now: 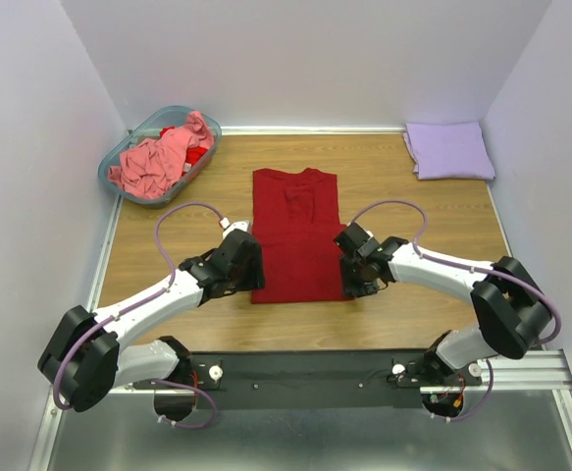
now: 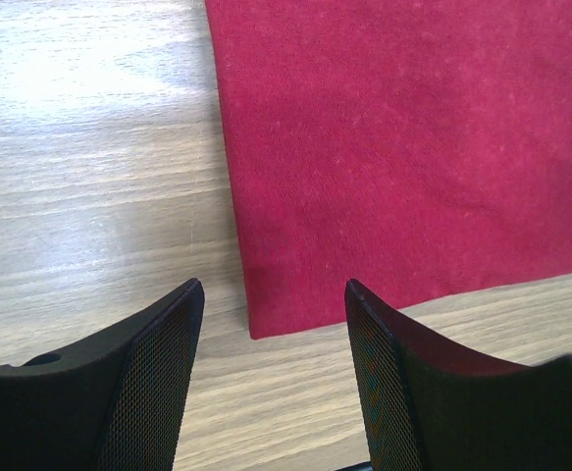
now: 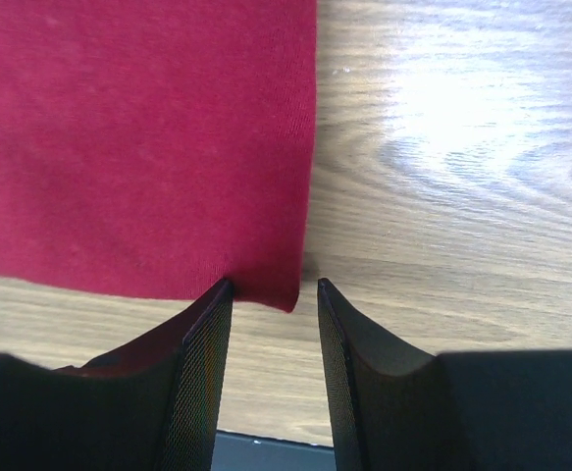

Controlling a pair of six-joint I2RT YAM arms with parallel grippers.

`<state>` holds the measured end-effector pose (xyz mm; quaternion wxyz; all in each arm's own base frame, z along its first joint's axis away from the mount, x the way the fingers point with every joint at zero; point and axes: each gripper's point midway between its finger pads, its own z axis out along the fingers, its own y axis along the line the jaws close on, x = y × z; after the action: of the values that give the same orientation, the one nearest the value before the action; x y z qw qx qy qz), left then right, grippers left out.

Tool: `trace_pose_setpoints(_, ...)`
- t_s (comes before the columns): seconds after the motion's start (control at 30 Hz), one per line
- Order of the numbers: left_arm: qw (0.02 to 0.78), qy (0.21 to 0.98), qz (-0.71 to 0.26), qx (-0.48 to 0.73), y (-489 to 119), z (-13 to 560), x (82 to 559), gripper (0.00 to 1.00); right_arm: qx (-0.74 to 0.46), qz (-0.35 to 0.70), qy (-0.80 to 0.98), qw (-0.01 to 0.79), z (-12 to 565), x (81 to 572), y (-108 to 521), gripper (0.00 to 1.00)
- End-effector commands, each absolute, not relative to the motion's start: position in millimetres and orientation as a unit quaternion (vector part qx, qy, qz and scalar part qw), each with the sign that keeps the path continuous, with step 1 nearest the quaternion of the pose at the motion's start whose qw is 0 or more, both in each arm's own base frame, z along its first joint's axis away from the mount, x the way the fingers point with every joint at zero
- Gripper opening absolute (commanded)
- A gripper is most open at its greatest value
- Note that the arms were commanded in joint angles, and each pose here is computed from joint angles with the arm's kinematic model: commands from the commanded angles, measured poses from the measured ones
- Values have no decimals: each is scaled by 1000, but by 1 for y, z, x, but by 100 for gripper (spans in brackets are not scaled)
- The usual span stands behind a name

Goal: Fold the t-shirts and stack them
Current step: Fold the tshirt

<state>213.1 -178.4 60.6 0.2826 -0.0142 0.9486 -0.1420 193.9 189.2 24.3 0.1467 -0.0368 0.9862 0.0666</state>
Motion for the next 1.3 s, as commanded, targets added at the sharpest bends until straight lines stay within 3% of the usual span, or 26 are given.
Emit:
trace_pose_setpoints(0.0, 294, 946, -133, -12, -178, 67, 218, 67, -36, 32, 988, 144, 16, 192, 182, 47)
trace_pose_setpoints(0.33, 288, 949, -127, -7, -177, 64, 216, 68, -40, -1, 990, 135, -2, 185, 175, 45)
trace_pose_setpoints(0.63, 278, 953, -120, -5, -176, 60, 213, 68, -38, -23, 992, 119, -15, 174, 162, 20)
trace_pose_setpoints(0.77, 266, 958, -110, 2, -176, 56, 209, 68, -44, -25, 992, 117, -16, 172, 159, 1)
trace_pose_setpoints(1.0, 234, 968, -85, 18, -179, 46, 201, 67, -58, -8, 991, 124, -14, 174, 165, 0)
trace_pose_setpoints(1.27, 195, 980, -35, 28, -172, 32, 188, 59, -64, 6, 990, 127, -14, 172, 167, 0)
